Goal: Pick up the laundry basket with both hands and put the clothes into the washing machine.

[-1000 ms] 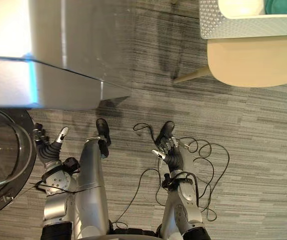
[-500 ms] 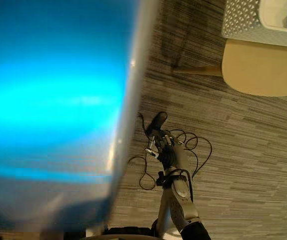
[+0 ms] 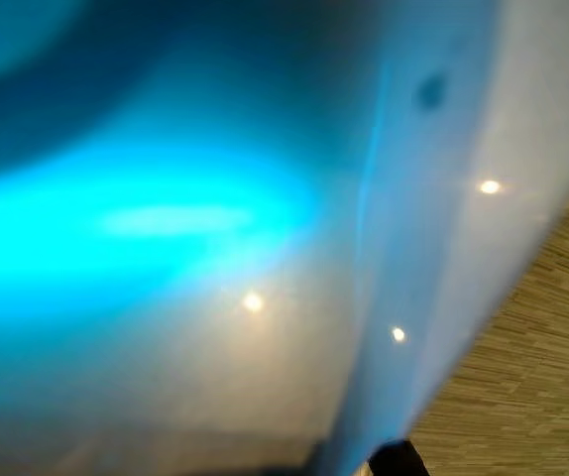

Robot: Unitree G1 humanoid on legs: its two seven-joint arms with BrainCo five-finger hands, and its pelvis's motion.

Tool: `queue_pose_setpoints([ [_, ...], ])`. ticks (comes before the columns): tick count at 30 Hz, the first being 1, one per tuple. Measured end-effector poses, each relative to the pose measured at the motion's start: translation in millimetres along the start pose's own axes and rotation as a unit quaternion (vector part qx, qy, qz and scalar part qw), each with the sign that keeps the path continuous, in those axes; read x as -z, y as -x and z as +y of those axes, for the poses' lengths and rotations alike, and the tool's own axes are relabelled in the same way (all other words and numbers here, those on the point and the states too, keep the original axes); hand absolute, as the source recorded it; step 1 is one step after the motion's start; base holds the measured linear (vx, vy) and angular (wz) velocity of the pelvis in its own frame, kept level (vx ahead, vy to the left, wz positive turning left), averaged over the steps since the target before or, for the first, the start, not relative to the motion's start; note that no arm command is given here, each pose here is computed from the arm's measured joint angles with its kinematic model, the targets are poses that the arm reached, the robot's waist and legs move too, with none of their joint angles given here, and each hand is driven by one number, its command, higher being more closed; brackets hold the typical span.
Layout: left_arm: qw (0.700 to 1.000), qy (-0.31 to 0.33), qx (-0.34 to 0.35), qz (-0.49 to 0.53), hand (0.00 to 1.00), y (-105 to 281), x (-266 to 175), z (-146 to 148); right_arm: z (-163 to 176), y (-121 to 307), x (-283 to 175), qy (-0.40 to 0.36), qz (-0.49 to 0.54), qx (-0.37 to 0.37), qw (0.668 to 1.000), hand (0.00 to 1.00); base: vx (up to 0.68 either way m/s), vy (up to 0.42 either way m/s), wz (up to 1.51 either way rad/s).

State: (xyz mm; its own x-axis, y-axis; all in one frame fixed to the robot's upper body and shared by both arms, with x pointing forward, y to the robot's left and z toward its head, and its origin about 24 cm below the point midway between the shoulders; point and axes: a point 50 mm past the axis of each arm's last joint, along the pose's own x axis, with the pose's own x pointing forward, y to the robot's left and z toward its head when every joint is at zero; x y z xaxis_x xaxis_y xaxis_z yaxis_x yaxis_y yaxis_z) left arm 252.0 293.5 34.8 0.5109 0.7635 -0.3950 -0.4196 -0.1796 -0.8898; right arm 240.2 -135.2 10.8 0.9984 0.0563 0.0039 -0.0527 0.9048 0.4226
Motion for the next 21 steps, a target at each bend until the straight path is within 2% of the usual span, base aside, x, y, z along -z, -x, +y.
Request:
queue_pose_setpoints([
  [7,0.997,0.013,0.068,0.018,0.0,14,11,-28,0,-1,-5,0.006,-0.007,-0.007,1.0,0.0,0.02,-0.058,0.1],
  [12,0.993,-0.039,0.115,-0.006,0.0,29,18,-49,1,-1,-5,0.005,-0.007,-0.003,1.0,0.0,0.04,-0.058,0.01],
  [17,0.993,-0.041,0.109,-0.006,0.0,29,22,-50,2,-1,-1,-0.002,-0.002,0.006,1.0,0.0,0.03,-0.057,-0.05],
  [21,0.997,-0.036,0.074,0.004,0.0,22,25,-37,5,-7,1,-0.006,-0.001,0.004,1.0,0.0,0.01,-0.055,-0.16],
])
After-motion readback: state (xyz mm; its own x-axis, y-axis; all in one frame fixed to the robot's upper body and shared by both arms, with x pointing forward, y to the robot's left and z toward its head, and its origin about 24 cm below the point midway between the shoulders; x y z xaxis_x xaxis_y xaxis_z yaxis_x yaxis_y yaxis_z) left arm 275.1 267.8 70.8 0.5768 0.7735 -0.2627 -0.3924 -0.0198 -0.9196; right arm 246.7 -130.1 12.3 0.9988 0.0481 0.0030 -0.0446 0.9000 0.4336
